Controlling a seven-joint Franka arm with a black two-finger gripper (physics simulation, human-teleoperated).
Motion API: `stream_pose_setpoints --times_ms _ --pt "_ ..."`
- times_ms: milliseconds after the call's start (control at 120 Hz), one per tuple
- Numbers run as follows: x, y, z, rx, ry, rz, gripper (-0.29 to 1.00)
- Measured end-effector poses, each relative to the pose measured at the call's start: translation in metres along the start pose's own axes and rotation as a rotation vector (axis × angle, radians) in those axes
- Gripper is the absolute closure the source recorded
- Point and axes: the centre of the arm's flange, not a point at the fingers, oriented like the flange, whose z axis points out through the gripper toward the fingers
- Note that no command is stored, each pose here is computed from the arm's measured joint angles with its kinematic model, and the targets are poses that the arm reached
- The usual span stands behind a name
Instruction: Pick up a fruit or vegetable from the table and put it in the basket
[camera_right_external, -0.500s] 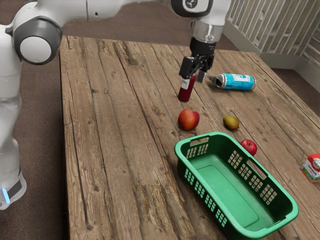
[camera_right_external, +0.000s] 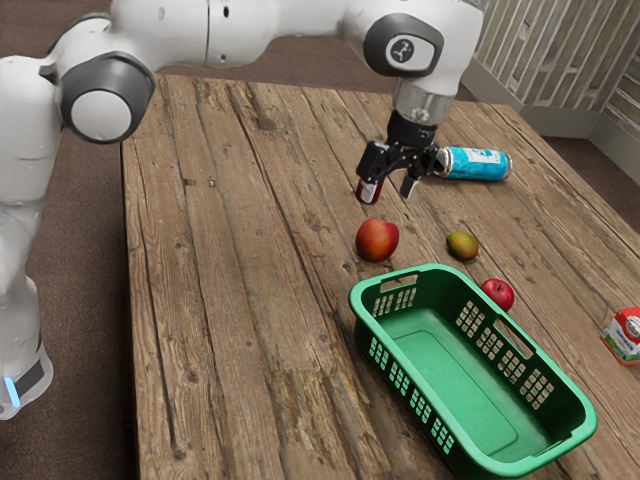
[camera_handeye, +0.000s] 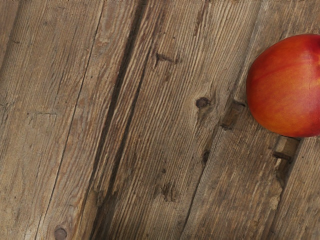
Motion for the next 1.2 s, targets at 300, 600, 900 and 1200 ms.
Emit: stream_pose_setpoints --times_ms 300,600,900,1200 --pt "0.010 0.002 -0.009 -0.037 0.019 0.091 0.00" --pt "0.085 0.060 0.027 -0.009 0.017 0.090 0.00" --pt "0.071 0.084 0.069 0.016 -0.007 0.226 0.00" --pt "0.063 0.076 0.078 0.016 -0.021 0.322 0.00"
